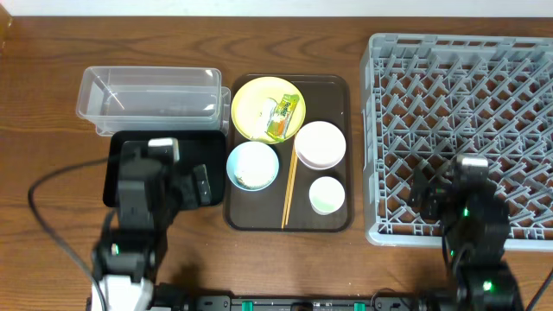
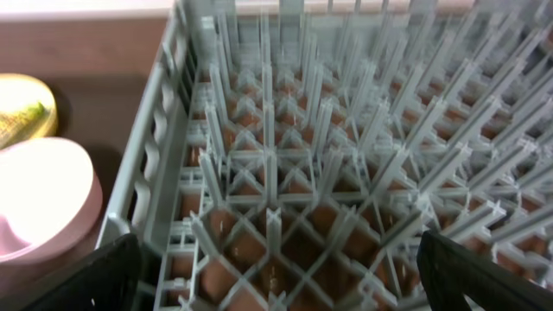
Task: Sort waste into correct bins and load items into the dishwasher rack
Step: 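Reach the left gripper to the yellow plate and grasp the wrappers, then carry the wrappers left and drop them into the clear bin, then reach the left gripper to the light-blue bowl and grasp its rim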
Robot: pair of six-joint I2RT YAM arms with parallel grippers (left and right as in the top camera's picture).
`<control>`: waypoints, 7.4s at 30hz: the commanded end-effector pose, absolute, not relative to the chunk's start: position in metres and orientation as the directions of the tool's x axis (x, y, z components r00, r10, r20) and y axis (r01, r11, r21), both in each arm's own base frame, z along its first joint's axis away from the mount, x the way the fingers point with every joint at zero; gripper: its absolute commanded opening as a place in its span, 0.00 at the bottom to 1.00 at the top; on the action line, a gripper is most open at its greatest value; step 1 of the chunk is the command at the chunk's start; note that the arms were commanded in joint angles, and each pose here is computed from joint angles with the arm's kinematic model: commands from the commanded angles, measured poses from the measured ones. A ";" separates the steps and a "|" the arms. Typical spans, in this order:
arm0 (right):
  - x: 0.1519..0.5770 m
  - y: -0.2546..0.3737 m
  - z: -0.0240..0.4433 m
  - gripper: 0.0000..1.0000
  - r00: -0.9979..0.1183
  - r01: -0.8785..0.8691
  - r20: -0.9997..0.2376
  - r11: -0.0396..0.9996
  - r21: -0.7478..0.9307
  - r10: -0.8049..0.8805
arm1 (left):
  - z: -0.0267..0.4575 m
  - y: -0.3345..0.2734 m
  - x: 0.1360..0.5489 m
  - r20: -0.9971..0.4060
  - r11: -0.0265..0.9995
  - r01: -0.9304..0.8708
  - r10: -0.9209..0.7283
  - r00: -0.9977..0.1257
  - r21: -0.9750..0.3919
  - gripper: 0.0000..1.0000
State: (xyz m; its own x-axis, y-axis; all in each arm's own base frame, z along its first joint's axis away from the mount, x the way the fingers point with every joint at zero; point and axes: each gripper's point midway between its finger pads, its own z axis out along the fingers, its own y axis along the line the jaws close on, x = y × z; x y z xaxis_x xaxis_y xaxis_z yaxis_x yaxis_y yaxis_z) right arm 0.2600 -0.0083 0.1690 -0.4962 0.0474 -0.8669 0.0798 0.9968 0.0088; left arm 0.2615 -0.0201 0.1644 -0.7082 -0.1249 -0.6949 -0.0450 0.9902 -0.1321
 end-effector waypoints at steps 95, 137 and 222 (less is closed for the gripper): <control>0.284 0.009 0.180 0.99 -0.673 0.026 -0.737 0.998 0.061 0.063 | 0.172 -0.086 0.470 -0.736 0.994 0.041 -0.044 -0.675 -0.097 0.06; 0.282 0.009 0.178 0.99 -0.679 0.032 -0.731 0.997 0.067 0.070 | 0.052 -0.210 0.445 -0.583 0.900 0.414 0.263 -0.769 -0.140 0.73; 0.281 0.009 0.177 0.99 -0.682 0.035 -0.728 0.997 0.069 0.074 | 0.055 -0.188 0.325 -0.240 0.991 0.078 0.050 -0.969 -0.108 0.56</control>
